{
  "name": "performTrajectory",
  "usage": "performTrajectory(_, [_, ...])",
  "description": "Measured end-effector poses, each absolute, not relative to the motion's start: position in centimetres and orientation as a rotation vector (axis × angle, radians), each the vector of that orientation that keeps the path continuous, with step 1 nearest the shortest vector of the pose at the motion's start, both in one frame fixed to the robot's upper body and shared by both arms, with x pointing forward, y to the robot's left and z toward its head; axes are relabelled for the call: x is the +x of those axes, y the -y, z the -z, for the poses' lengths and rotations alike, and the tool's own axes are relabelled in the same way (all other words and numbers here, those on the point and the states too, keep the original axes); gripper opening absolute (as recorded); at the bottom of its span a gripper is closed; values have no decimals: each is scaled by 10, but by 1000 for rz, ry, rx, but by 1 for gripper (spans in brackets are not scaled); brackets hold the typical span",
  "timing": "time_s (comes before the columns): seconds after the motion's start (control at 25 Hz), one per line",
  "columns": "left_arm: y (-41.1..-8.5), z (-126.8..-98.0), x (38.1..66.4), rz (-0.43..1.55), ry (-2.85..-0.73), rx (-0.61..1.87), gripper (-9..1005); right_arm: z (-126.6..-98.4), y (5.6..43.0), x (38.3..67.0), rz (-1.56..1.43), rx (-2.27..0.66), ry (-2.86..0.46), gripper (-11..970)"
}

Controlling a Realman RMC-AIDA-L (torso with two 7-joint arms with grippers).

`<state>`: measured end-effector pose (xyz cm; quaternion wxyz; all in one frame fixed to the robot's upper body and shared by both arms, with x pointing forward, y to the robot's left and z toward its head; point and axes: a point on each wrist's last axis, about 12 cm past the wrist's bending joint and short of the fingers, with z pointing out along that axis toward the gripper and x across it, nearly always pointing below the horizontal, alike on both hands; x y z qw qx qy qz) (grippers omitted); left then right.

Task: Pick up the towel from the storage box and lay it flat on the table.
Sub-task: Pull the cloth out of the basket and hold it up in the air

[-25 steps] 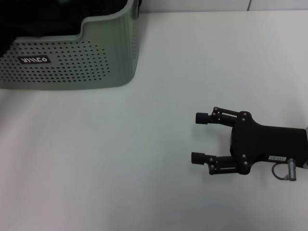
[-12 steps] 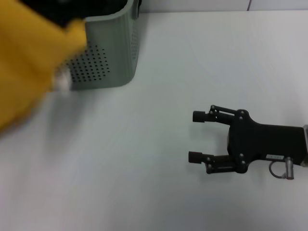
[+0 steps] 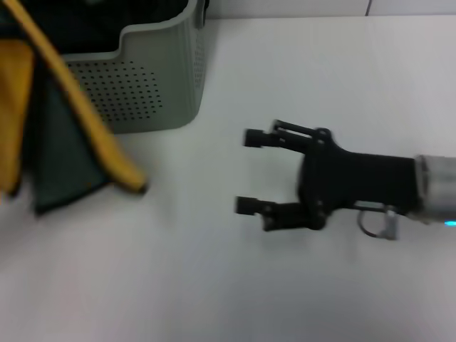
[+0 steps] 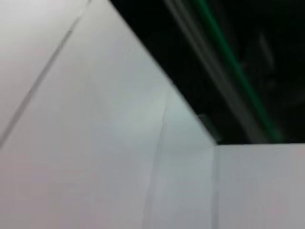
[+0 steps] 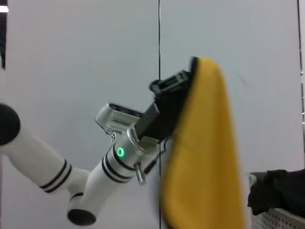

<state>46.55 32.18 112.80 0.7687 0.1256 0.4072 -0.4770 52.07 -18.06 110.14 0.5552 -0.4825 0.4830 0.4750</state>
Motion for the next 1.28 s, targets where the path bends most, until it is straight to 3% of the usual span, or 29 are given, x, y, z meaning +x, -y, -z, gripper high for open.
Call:
performTrajectory(0.52, [-279, -1094, 500, 931, -1040, 239, 10, -1106, 118, 555, -836, -1130, -1227, 846])
performTrajectory(0.96, [-276, -1091, 510, 864, -1072, 243, 13, -1098, 95, 532, -759, -1236, -1181, 766])
performTrajectory(1.28, [-272, -1090, 510, 880, -1074, 235, 15, -1091, 91, 536, -589, -1229, -1265, 763])
